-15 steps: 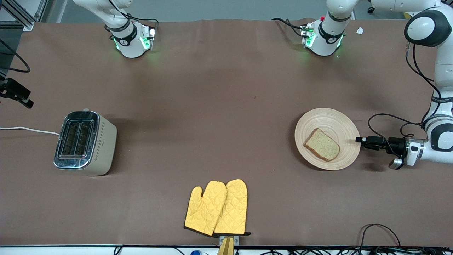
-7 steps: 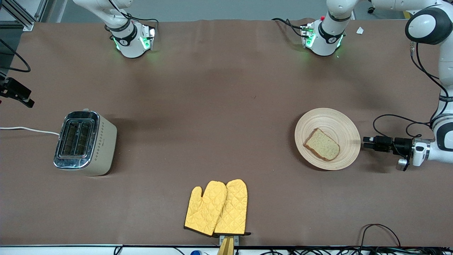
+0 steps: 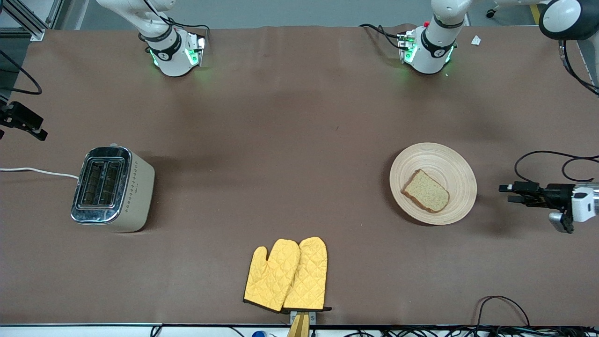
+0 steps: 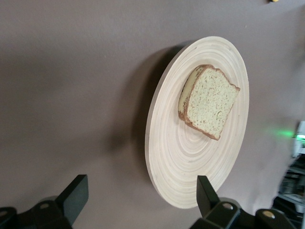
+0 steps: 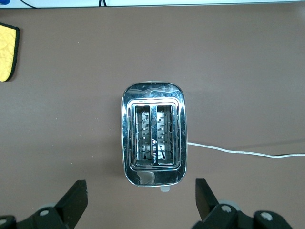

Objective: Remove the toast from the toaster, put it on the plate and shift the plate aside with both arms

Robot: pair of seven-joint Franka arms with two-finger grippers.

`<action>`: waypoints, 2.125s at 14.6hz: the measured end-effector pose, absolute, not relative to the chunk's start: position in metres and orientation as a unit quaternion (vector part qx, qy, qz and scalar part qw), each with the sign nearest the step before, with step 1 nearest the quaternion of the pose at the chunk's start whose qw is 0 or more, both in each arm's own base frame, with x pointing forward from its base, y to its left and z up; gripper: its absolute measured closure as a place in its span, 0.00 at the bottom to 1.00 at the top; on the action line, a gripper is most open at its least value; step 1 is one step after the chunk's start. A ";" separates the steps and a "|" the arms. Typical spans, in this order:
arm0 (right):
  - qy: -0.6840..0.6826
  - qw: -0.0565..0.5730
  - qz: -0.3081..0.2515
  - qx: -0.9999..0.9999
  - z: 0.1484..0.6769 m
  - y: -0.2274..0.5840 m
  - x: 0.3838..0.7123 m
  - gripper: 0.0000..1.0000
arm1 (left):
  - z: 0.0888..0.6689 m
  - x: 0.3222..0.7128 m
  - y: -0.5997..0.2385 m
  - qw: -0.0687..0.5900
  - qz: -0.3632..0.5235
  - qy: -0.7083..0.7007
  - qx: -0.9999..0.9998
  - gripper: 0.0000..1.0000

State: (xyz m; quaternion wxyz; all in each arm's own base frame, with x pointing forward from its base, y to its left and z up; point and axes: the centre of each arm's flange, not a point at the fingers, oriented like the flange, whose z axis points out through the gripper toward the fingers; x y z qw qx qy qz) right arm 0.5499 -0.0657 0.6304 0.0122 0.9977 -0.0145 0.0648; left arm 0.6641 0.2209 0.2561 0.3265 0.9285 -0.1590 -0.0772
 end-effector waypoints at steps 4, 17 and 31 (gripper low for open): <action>-0.015 0.012 0.065 0.998 0.630 -0.066 0.550 0.00 | 0.345 0.677 0.205 0.230 -0.050 -0.198 0.951 0.00; -0.016 0.015 0.091 0.996 0.662 -0.067 0.548 0.00 | 0.528 0.677 0.041 0.086 0.000 -0.188 0.978 0.00; -0.007 0.011 0.064 0.998 0.632 -0.058 0.565 0.00 | 0.616 0.614 -0.083 -0.001 -0.031 -0.099 0.995 0.00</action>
